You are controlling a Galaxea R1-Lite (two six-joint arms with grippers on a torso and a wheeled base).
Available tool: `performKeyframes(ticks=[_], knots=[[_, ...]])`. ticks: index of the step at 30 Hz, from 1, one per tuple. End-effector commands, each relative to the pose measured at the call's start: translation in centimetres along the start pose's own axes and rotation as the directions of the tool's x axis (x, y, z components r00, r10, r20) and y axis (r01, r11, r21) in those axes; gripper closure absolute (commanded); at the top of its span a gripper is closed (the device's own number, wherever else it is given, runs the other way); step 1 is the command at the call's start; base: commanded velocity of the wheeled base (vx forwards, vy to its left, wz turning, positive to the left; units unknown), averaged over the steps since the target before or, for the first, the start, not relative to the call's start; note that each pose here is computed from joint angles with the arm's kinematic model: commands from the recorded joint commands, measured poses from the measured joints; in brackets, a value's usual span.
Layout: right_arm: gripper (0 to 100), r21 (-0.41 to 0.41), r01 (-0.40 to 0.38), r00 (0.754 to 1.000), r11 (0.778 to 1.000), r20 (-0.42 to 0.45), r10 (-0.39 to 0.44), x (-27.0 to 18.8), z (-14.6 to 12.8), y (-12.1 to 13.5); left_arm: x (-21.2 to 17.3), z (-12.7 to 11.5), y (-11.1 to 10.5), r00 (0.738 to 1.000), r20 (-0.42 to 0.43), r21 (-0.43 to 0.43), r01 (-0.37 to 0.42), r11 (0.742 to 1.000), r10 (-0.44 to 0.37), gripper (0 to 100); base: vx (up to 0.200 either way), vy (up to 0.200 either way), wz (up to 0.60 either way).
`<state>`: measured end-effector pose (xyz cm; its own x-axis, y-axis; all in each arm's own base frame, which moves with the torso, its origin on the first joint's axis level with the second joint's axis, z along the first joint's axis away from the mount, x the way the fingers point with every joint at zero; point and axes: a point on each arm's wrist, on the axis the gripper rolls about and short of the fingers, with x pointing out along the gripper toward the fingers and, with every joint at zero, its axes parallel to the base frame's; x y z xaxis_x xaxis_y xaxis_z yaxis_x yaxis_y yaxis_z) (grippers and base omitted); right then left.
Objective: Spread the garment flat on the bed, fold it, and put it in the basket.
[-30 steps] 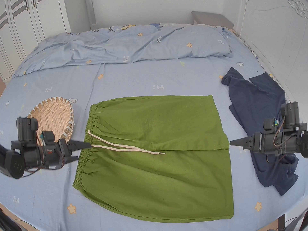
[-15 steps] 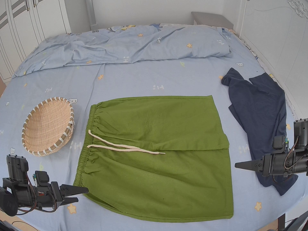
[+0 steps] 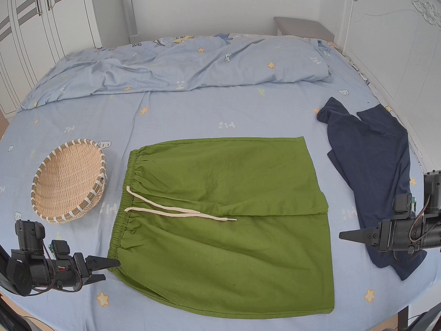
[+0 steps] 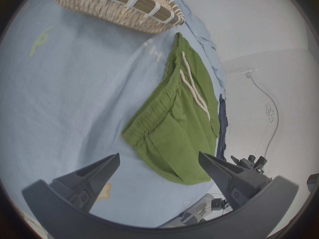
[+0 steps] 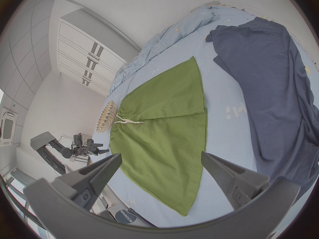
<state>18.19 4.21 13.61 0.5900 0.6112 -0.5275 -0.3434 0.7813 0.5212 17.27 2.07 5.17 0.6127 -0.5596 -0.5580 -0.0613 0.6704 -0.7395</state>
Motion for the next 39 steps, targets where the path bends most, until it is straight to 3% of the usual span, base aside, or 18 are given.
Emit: performKeyframes(ticks=[1, 15, 30, 31, 39], knots=[[0, 0.005, 0.006, 1.000, 1.000, 0.006, -0.006, -0.1, 0.1, -0.2, 1.0, 0.1, 1.4, 0.999, -0.033, -0.039, -0.024, 0.999, 0.023, 0, 0.000, 0.000, 0.00], [0, 0.009, 0.014, 1.000, 1.000, 0.013, -0.015, -0.2, 0.2, -0.4, 2.2, 1.0, 1.8, 1.000, 0.016, 0.016, 0.007, 1.000, -0.007, 0, 0.000, 0.000, 0.00], [0, 0.015, 0.024, 0.999, 1.000, 0.024, -0.024, -0.4, 0.3, -0.6, 3.2, 1.0, 1.2, 0.999, -0.007, 0.058, 0.035, 0.998, -0.035, 0, 0.000, 0.000, 0.00], [0, 0.016, 0.027, 0.999, 1.000, 0.027, -0.027, -0.4, 0.3, -0.6, 3.3, 1.1, 1.4, 0.999, -0.009, 0.055, 0.033, 0.998, -0.033, 100, 0.000, 0.000, 0.00], [0, 0.019, 0.031, 0.999, 0.999, 0.029, -0.031, -0.5, 0.3, -0.8, 3.6, 1.3, 1.9, 0.999, 0.028, 0.073, 0.038, 0.997, -0.040, 100, 0.000, 0.000, 0.00]])
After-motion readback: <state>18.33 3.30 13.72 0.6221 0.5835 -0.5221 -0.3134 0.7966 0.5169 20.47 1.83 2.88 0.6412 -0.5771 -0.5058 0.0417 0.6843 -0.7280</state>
